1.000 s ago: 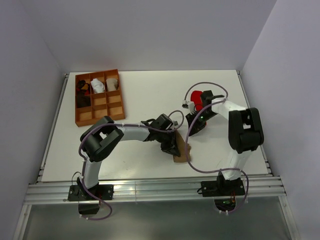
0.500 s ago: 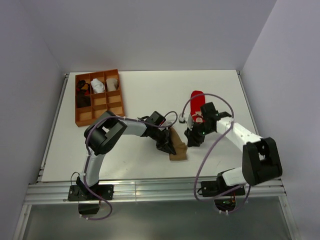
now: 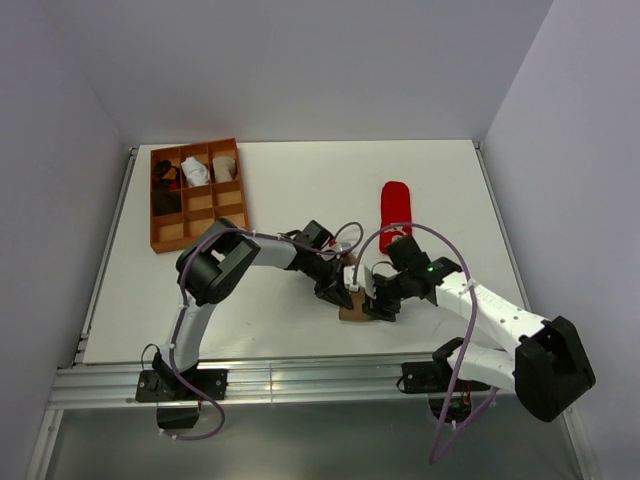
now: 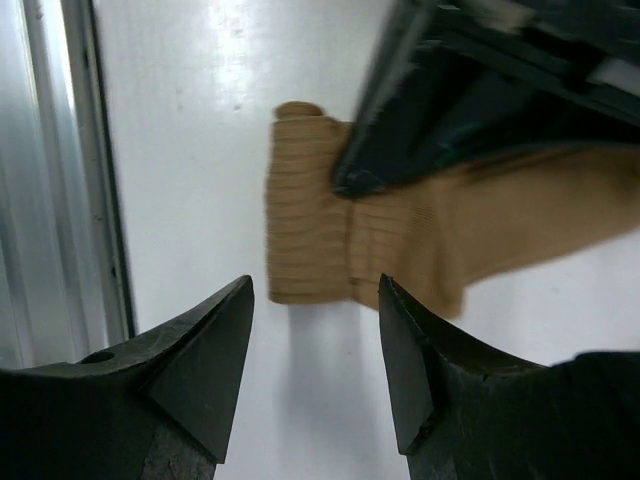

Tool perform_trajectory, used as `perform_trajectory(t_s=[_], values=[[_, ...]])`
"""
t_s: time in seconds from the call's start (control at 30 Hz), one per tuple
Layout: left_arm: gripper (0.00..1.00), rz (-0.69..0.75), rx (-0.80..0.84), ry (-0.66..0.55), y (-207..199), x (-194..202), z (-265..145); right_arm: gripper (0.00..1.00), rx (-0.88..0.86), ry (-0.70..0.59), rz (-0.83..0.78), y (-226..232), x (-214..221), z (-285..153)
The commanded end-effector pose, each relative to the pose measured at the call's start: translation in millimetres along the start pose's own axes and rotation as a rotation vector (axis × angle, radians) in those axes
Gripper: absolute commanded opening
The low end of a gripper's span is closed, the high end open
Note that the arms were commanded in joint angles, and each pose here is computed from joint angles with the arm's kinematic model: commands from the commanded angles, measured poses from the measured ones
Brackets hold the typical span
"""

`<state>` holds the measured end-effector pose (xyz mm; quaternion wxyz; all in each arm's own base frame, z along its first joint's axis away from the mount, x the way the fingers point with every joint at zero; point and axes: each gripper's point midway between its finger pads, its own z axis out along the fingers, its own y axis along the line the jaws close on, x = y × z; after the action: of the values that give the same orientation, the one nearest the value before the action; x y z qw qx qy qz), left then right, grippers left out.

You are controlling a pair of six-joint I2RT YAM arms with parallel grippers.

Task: Roll the socks
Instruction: Roll the sock at the center of the board.

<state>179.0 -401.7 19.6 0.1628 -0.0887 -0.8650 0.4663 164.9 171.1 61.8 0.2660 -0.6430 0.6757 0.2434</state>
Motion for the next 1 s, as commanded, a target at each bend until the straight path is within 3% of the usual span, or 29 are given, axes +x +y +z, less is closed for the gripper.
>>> perform_trajectory(t_s=[0.0,0.63,0.83,0.97], values=[[0.0,-0.12,-0.156,0.028,58.9,11.0,10.7,0.61,0.019,0.0,-0.089,3.2,-3.3,7.4],[0.0,-0.109,-0.168,0.051,62.4,6.8,6.9,0.57,0.026,0.063,-0.188,12.2,5.7,39.0],[0.0,-0.086,-0.161,0.056,58.9,5.6,4.5,0.45,0.008,0.106,-0.158,10.3,15.6,51.8],[0.0,-0.044,-0.17,0.051,52.0,2.4,0.2,0.24,0.019,0.13,-0.128,4.0,15.7,53.1]])
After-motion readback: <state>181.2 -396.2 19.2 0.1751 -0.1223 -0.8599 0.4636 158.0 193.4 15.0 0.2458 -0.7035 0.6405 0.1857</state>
